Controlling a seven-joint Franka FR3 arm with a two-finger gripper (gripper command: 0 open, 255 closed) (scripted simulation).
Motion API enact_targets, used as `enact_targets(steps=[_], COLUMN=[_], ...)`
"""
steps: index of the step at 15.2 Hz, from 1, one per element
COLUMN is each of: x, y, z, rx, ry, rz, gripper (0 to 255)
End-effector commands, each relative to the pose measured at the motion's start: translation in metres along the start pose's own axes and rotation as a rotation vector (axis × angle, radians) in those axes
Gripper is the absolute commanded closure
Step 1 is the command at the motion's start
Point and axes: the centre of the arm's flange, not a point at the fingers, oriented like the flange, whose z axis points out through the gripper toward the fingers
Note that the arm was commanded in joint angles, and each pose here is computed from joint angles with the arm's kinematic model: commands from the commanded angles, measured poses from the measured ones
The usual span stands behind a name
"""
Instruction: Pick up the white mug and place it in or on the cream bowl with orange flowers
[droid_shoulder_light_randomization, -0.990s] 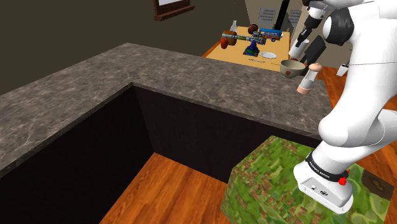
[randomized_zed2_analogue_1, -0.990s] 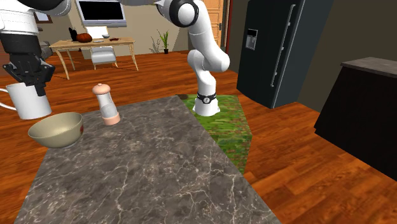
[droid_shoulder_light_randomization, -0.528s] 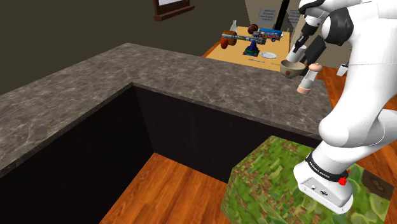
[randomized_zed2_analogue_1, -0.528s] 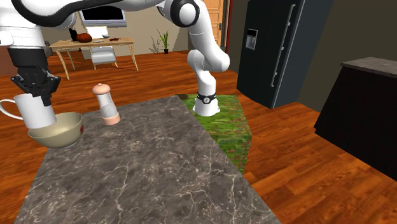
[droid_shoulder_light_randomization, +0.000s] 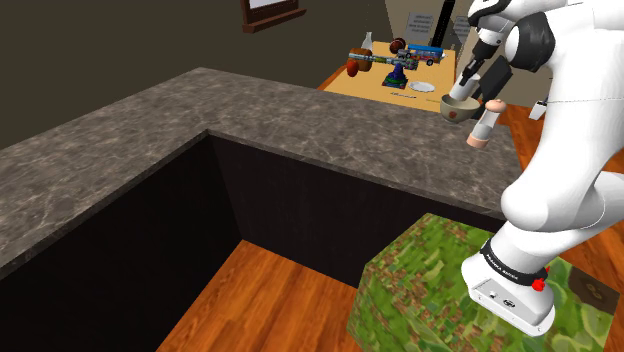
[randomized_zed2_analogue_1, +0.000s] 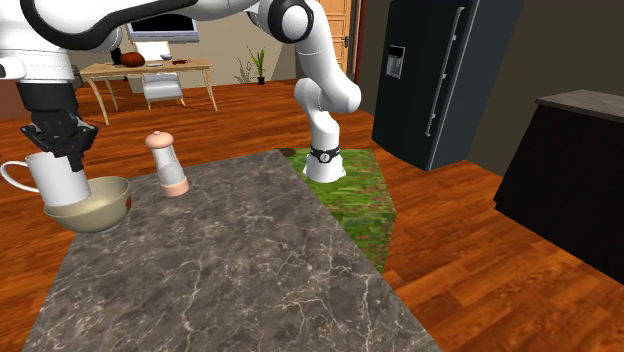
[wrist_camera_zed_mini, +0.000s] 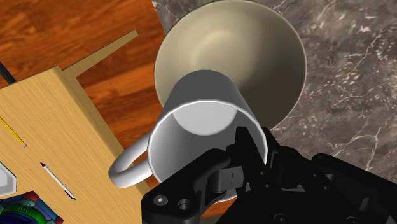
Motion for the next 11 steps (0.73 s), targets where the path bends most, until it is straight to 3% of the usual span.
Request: enact_targets(steps=[1, 6, 10, 11], x=[0.0, 0.0, 0.0, 0.0], y=[0.0, 0.0, 0.0, 0.0], z=[0.0, 0.0, -0.05, -0.05], rx=[0.0, 0.0, 0.0, 0.0], ry=[0.0, 0.0, 0.0, 0.0], rz=[0.0, 0.0, 0.0, 0.0], gripper=[0, 0, 0, 0])
